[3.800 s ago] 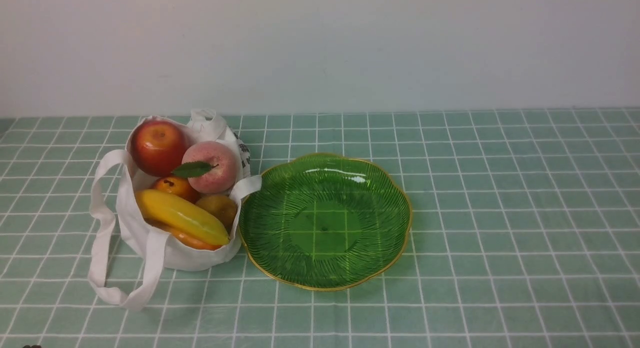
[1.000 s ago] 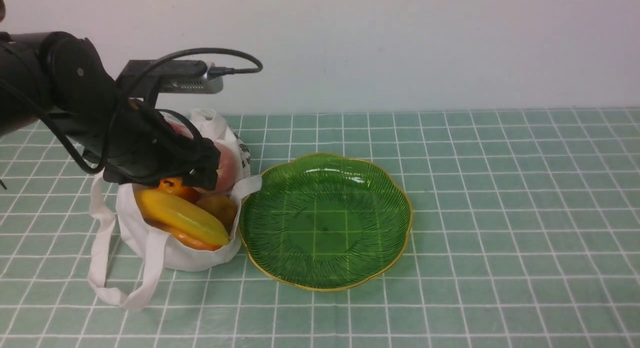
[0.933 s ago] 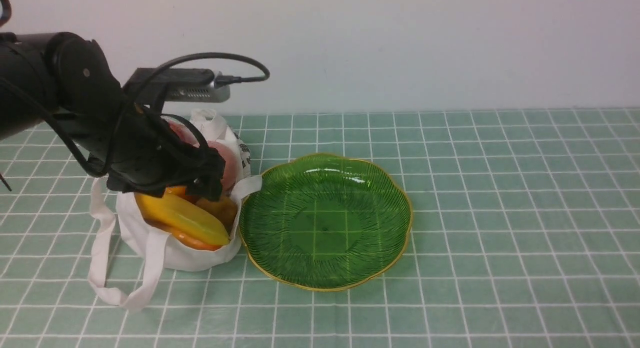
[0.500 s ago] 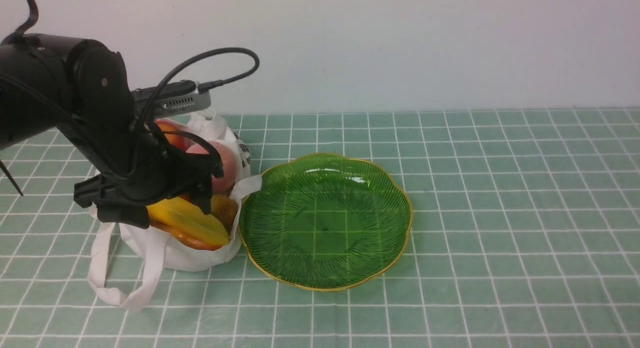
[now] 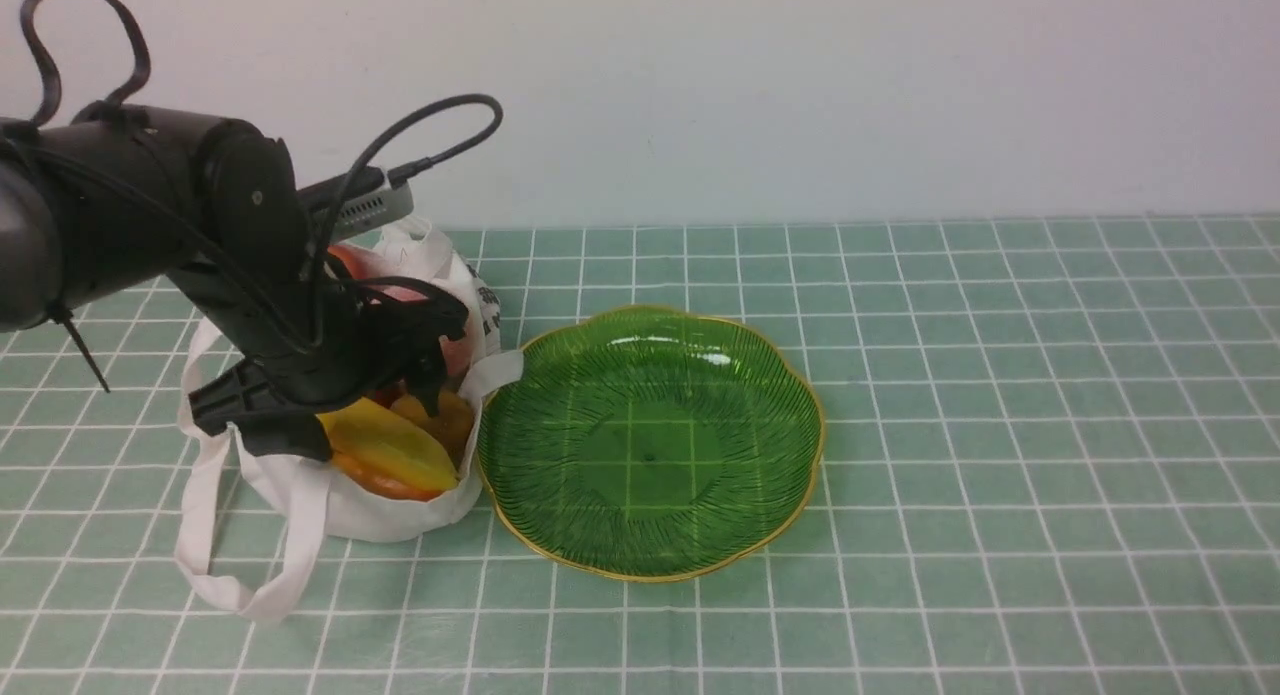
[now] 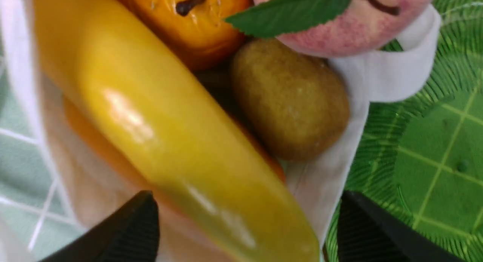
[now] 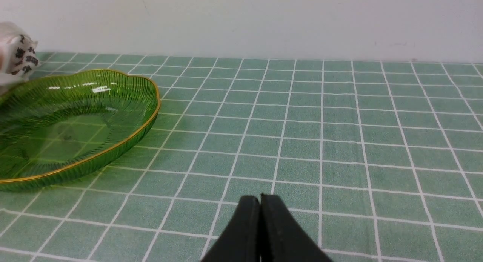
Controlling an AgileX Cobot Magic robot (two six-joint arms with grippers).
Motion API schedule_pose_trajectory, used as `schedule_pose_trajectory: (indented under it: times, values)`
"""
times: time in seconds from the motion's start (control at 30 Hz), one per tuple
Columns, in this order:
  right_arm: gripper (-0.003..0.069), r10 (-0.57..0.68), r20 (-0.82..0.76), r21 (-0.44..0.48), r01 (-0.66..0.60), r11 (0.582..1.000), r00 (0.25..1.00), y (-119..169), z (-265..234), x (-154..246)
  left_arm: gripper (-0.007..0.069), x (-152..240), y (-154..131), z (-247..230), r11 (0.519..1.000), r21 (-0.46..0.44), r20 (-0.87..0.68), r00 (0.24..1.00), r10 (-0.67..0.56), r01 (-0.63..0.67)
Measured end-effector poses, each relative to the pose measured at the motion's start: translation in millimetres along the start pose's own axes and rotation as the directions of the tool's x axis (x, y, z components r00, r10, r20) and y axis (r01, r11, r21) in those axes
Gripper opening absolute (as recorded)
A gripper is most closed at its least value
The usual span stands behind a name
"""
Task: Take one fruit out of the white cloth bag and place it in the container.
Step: 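Reach into the white bag and grasp the banana with the left gripper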
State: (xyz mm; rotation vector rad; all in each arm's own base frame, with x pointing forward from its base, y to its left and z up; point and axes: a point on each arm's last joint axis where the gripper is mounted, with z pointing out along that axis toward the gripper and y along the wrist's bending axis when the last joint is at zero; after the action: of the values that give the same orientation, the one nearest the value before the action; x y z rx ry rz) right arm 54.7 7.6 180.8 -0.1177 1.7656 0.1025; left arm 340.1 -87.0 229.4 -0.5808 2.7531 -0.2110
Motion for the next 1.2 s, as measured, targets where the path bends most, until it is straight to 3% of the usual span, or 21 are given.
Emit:
schedule_pose_trajectory:
  times: [0.3, 0.43, 0.5, 0.77, 0.9, 1.2]
  values:
    - [-0.0015, 0.000, 0.000, 0.000, 0.000, 1.000, 1.000, 0, 0, 0, 0.0568, -3, -2, 15, 1.000, 0.006, 0.013, 1.000, -0.010, 0.010]
    - [-0.0015, 0.000, 0.000, 0.000, 0.000, 1.000, 1.000, 0, 0, 0, 0.0522, -2, -2, 22, 1.000, -0.007, -0.003, 1.000, -0.013, 0.013]
    - [-0.0015, 0.000, 0.000, 0.000, 0.000, 1.000, 1.000, 0, 0, 0, 0.0465, -2, -2, 24, 1.000, -0.012, -0.010, 1.000, -0.015, 0.015]
    - [-0.0015, 0.000, 0.000, 0.000, 0.000, 1.000, 1.000, 0, 0, 0, 0.0041, 2, 3, 4, 0.995, -0.039, -0.036, 0.995, 0.092, -0.093]
    - [-0.0015, 0.000, 0.000, 0.000, 0.000, 1.000, 1.000, 0, 0, 0, 0.0000, 5, 10, -26, 0.992, -0.060, -0.025, 0.993, 0.113, -0.115]
    - [-0.0015, 0.000, 0.000, 0.000, 0.000, 1.000, 1.000, 0, 0, 0, -0.0005, 8, 19, -64, 0.992, -0.065, 0.043, 0.993, 0.109, -0.106]
